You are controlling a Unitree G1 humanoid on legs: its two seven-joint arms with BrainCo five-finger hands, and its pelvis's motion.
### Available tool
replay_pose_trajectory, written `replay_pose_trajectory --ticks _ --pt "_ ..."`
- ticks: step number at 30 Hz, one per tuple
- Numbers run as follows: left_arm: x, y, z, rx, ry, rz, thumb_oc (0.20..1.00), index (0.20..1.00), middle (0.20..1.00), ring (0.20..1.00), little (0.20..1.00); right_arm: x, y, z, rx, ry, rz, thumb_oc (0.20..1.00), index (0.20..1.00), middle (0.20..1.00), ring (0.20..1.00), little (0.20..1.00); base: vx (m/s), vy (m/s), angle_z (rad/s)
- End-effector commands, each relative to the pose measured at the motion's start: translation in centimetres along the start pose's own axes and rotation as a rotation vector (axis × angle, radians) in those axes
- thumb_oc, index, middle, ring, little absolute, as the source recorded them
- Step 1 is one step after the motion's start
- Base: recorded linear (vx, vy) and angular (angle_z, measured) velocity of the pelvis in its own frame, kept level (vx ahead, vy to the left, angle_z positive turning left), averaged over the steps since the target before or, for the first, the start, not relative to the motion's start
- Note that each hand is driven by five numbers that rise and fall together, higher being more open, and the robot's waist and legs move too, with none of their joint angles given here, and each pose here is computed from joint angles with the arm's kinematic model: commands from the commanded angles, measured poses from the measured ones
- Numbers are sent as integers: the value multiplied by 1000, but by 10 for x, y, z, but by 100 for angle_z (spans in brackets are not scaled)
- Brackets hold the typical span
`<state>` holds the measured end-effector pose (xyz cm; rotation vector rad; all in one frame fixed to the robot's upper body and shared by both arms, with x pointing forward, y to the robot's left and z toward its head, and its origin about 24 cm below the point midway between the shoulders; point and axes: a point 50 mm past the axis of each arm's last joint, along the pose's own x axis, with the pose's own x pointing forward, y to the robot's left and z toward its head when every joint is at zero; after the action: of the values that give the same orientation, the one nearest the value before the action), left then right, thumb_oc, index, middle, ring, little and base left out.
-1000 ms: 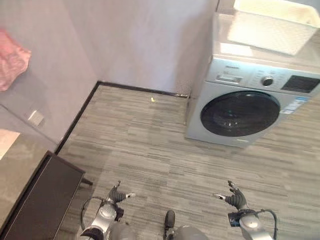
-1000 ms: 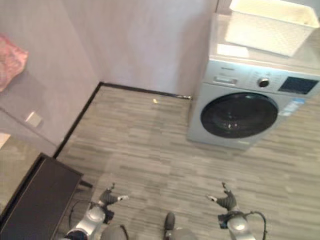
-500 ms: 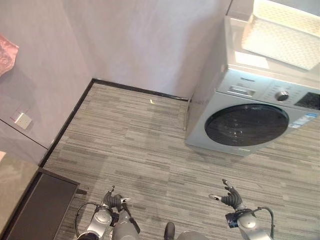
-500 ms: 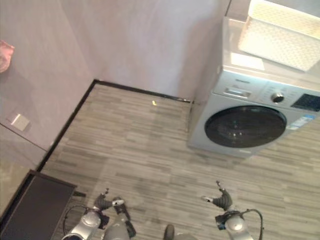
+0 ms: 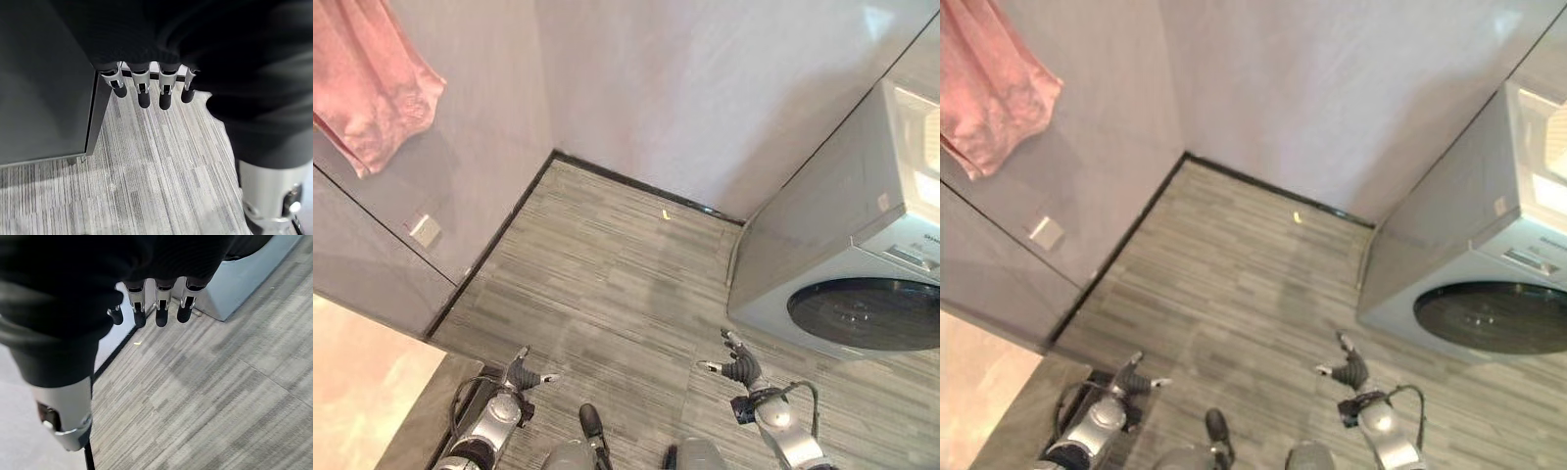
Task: Put brush and paste in cup on sink, flatten towel.
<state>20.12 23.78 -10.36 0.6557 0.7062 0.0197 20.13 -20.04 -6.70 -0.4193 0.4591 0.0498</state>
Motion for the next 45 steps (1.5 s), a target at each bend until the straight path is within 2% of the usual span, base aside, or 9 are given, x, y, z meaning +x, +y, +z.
replay_pose_trajectory --ticks 1,12,16,22,26,35,39,45 --pt "3 5 13 26 -61 29 1000 1000 1000 1000 1000 4 -10 10 -30 -62 -40 1000 1000 1000 1000 1000 178 -10 20" --pt "-1 -10 0 33 -13 -3 1000 1000 1000 1000 1000 -1 -10 13 -55 -82 -44 1000 1000 1000 1000 1000 281 -76 32" --pt "-6 -18 -16 28 51 -28 1000 1000 1000 1000 1000 -7 -21 6 -91 -74 -34 1000 1000 1000 1000 1000 433 -325 80" --pt "0 -12 -2 -4 17 -19 1000 1000 1000 1000 1000 -9 -42 5 -119 -75 -63 1000 1000 1000 1000 1000 253 -358 21" --pt "1 -7 3 -42 6 -2 1000 1000 1000 1000 1000 -11 -43 2 -126 -59 -57 1000 1000 1000 1000 1000 230 -80 33" --pt "0 3 2 -33 -25 23 1000 1000 1000 1000 1000 -19 -40 -6 -158 -36 -15 1000 1000 1000 1000 1000 484 286 16" --pt "-1 2 3 -7 -38 9 1000 1000 1000 1000 1000 -15 -23 -8 -133 -22 31 1000 1000 1000 1000 1000 328 385 -15" --pt "2 18 6 6 -59 59 1000 1000 1000 1000 1000 -2 6 13 -132 -90 123 1000 1000 1000 1000 1000 227 328 -9"
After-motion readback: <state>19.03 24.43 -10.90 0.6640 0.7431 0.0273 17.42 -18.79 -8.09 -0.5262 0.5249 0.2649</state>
